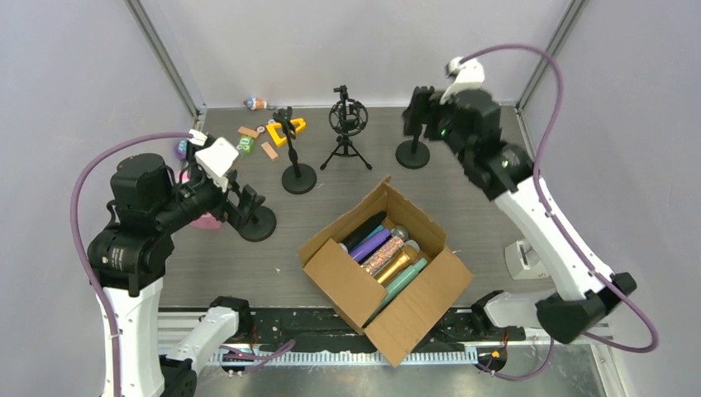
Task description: Attach the microphones to the stand
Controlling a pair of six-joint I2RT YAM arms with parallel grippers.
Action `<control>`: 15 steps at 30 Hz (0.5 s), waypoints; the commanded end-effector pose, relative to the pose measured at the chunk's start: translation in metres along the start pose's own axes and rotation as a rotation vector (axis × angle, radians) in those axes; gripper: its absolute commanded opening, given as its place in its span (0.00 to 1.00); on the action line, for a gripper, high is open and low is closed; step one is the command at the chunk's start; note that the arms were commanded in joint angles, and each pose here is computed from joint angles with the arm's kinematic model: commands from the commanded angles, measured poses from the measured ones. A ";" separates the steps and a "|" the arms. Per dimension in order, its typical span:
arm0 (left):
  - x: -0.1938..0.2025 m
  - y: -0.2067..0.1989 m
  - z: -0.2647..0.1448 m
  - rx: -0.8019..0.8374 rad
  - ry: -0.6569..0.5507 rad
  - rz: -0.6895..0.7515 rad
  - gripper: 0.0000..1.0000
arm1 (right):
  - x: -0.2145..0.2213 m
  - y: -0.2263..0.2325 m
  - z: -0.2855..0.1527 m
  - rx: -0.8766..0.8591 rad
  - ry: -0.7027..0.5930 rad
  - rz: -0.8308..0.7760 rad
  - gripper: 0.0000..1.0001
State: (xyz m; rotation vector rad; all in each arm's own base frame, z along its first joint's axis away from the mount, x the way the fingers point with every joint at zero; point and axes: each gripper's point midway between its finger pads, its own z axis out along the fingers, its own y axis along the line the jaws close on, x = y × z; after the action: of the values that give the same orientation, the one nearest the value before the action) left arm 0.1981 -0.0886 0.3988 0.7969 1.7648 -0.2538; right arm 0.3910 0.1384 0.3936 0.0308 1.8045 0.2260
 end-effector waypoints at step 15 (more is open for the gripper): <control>0.079 -0.106 0.047 0.559 0.169 -0.101 1.00 | 0.189 0.032 -0.084 -0.256 0.355 -0.189 0.95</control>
State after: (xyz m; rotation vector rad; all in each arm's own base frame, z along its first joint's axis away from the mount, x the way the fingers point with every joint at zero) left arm 0.1630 -0.1432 0.2801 1.0334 2.0117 -0.7398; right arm 0.2724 0.1881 0.2149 -0.3952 2.1847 0.2770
